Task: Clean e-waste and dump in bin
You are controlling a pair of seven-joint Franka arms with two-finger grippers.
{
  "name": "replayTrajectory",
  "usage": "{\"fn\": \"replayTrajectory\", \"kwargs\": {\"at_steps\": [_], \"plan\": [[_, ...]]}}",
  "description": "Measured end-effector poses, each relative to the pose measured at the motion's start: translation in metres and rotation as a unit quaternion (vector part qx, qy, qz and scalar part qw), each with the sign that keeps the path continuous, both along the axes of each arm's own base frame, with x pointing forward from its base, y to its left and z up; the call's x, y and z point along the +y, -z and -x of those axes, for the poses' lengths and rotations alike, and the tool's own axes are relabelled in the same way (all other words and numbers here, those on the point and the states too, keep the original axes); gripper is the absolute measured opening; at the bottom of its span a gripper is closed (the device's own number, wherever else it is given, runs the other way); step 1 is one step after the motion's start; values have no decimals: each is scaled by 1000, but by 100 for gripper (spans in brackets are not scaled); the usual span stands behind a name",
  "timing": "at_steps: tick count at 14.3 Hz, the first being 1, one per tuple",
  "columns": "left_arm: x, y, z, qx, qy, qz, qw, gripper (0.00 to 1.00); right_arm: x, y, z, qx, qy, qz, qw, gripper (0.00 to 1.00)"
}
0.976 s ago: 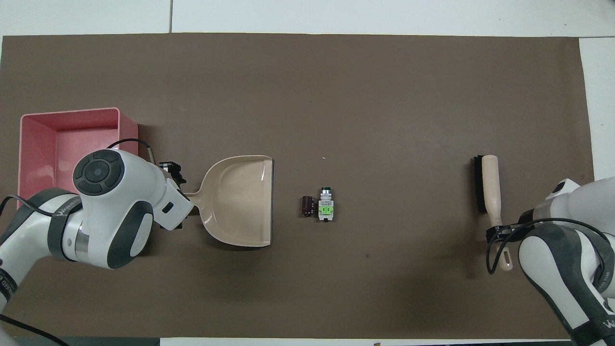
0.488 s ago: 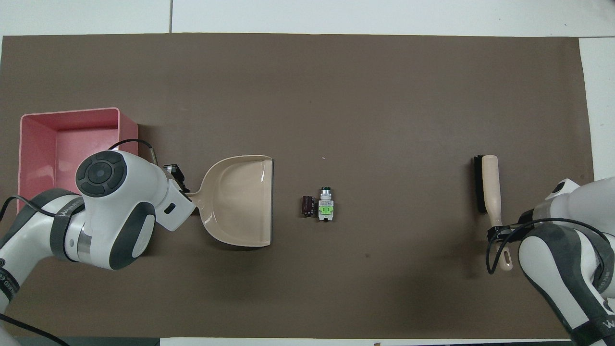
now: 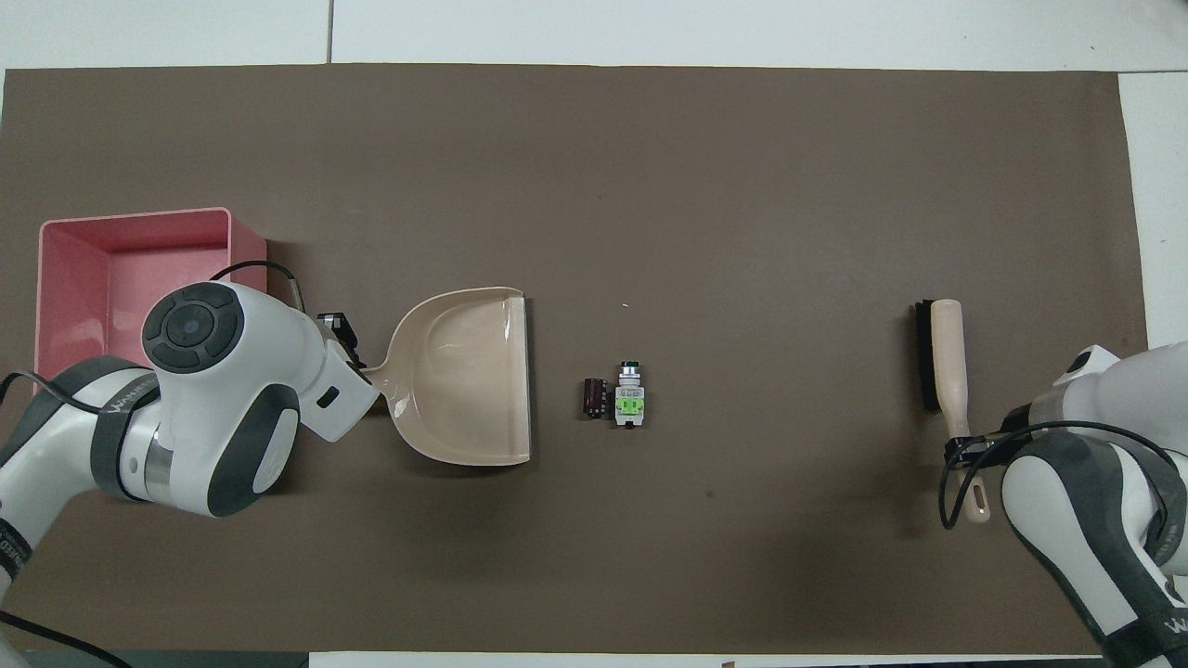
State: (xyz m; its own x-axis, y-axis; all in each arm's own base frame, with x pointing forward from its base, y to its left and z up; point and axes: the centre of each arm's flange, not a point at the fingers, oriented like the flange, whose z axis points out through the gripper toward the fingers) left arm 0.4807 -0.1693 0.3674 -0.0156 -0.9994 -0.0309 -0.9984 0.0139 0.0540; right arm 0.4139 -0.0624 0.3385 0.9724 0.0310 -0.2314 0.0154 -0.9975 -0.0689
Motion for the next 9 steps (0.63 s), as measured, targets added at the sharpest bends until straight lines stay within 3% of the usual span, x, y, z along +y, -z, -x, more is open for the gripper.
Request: {"fn": "replayTrajectory", "kwargs": {"at_steps": [2, 6, 9], "plan": [[-2, -9, -4, -3, 1, 1, 1000, 32, 0, 0, 0, 0, 0, 0, 1000, 26], [-26, -11, 4, -24, 28, -45, 998, 32, 1, 0, 0, 0, -1, 0, 1000, 26], [-45, -7, 13, -21, 49, -58, 997, 32, 9, -17, -10, 9, -13, -1, 1000, 26]]}}
